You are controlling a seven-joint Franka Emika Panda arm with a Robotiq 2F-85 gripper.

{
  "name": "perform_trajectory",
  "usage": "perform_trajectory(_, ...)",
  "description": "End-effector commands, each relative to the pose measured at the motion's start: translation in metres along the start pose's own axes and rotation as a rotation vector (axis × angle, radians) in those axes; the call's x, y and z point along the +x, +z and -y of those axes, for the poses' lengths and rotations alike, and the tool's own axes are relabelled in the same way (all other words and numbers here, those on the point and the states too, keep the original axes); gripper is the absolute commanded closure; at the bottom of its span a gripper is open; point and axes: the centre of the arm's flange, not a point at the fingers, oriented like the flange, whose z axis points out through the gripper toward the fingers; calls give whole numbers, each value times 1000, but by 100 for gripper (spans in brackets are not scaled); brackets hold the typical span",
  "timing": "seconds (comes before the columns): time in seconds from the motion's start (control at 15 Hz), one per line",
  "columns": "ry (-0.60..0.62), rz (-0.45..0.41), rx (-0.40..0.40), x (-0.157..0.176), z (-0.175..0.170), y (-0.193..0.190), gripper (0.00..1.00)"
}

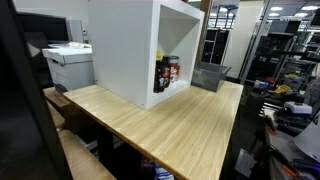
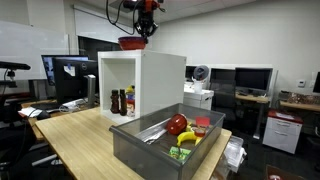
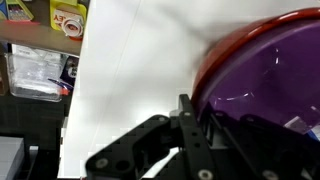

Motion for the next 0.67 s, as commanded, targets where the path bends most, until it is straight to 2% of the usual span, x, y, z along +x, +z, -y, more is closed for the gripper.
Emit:
perform_trajectory(0.0, 4, 0, -10, 0, 1, -1, 92)
perform_trajectory(0.07, 3, 1, -13, 1, 1, -1, 64)
perform_trajectory(0.2, 4, 4, -10, 1, 1, 1, 59)
perform_trajectory(0.6, 7, 13, -4, 0, -1, 4, 27)
